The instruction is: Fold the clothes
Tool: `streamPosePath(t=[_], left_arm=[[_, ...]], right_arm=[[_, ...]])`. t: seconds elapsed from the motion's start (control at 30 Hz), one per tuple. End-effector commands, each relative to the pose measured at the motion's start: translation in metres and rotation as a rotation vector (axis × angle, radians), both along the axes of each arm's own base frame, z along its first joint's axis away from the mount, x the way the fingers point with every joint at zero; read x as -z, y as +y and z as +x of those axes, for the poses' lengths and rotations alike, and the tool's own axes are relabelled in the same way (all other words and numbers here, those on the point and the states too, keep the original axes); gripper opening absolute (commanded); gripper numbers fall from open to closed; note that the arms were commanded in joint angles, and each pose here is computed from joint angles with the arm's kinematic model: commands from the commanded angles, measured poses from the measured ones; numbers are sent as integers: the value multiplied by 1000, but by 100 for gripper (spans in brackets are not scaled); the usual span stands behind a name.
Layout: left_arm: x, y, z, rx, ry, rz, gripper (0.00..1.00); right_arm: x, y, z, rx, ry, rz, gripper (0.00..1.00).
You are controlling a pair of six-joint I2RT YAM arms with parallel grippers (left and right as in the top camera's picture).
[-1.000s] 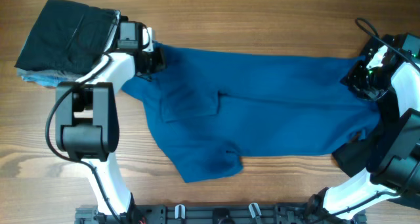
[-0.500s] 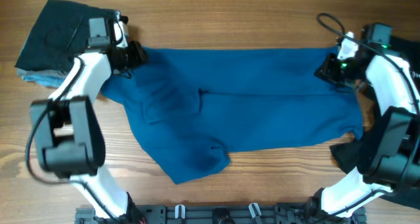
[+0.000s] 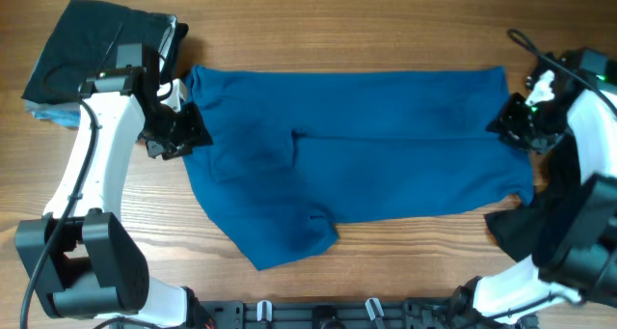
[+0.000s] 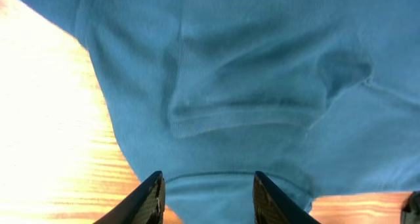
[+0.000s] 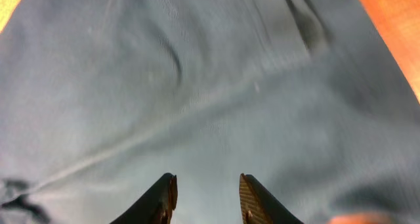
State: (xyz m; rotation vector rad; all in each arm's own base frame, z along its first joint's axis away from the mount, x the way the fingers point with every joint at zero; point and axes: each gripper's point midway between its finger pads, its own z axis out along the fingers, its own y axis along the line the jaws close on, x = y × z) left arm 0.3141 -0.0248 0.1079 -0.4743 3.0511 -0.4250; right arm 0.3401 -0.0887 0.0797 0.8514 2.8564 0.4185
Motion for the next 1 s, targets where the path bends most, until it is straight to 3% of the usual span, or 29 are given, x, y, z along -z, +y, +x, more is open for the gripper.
streamPosePath(t=[0.0, 0.17, 0.43, 0.53, 0.63, 0.77, 0.87, 0.97], left_arm=[[-17, 1, -1, 26, -66, 12, 43], [-43, 1, -7, 52, -152, 26, 44], [-42, 3, -25, 56, -106, 41, 49], [-37, 3, -27, 56, -96, 40, 49], [-35, 3, -28, 56, -93, 39, 50], [-35, 3, -29, 56, -86, 39, 54], [-34, 3, -32, 57, -77, 38, 56], [-35, 1, -34, 57, -67, 29, 57]], right_arm=[[-5, -13, -26, 105, 89, -58, 43], [23, -29, -49, 223, 166, -67, 43], [70, -57, -99, 411, 248, -11, 42], [81, -72, -104, 518, 243, -52, 32], [80, -108, -88, 656, 129, -105, 27], [58, -114, -54, 555, -50, -18, 32], [48, -107, -53, 498, -67, 5, 40], [46, -83, -65, 465, -10, 89, 41]])
